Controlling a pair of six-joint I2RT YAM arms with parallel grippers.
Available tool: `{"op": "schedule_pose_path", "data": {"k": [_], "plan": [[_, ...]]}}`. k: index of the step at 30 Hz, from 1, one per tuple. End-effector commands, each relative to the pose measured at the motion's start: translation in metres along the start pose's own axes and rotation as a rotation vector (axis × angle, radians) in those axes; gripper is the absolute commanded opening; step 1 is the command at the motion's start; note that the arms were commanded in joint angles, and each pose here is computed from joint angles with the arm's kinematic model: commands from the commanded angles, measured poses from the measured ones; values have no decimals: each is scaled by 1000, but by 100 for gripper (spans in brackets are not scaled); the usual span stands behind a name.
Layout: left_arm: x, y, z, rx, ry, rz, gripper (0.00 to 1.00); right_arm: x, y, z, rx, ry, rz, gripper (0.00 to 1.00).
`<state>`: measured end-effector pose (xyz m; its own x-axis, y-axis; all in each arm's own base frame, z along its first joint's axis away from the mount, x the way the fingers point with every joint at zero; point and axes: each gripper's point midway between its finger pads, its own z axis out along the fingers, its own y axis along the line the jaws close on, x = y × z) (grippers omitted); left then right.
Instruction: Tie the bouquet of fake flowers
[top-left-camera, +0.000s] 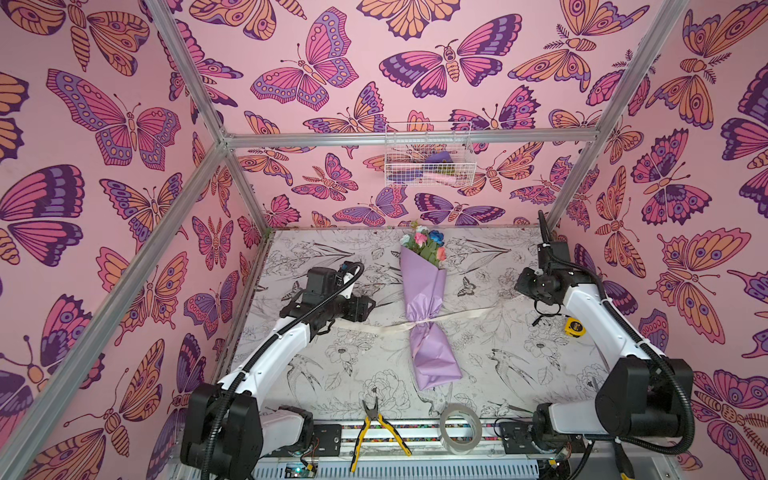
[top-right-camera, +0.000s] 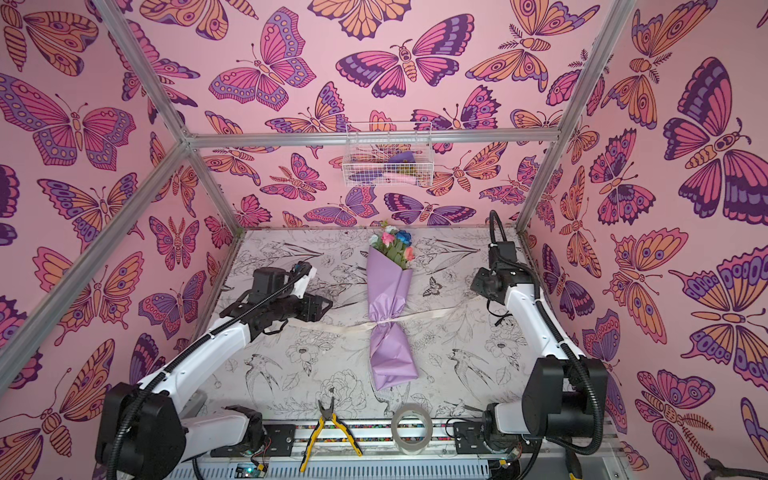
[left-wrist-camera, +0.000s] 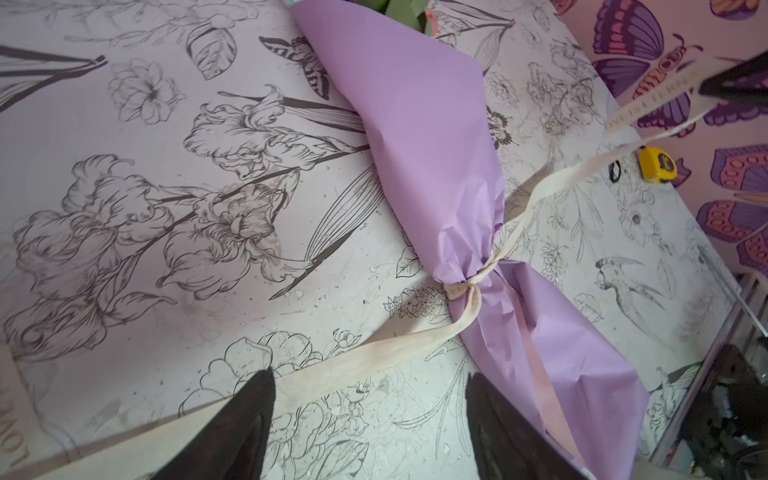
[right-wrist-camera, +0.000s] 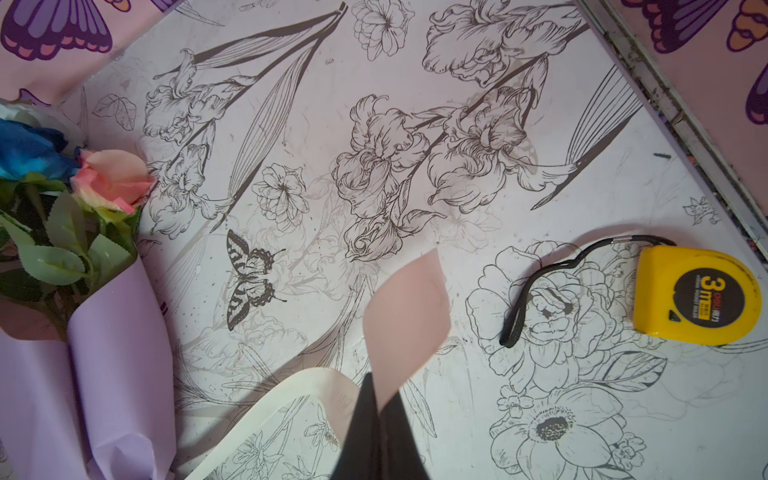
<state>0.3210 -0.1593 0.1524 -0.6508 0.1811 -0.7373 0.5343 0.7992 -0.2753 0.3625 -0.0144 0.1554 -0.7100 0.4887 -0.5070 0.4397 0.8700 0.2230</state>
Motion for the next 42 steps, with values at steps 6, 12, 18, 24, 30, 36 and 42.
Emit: {"op": "schedule_pose_path", "data": {"k": [6, 12, 18, 24, 30, 36, 42], "plan": [[-10, -7, 9, 32, -154, 344, 78, 8, 4, -3, -20, 30, 13, 0], [10, -15, 21, 52, -118, 511, 81, 5, 5, -9, -25, 17, 9, 0], [27, -33, 27, 84, -84, 654, 70, 7, 6, -10, -41, 20, 19, 0], [64, -16, 52, 54, 169, 714, 71, 5, 5, -16, -39, 1, 18, 0], [75, -19, 67, 101, 240, 763, 71, 6, 1, -20, -22, -8, 13, 0], [94, -21, 80, 134, 343, 781, 71, 5, -3, -19, -4, -10, 8, 0], [104, -21, 96, 160, 415, 798, 70, 4, -2, -19, -6, -13, 8, 0]]}}
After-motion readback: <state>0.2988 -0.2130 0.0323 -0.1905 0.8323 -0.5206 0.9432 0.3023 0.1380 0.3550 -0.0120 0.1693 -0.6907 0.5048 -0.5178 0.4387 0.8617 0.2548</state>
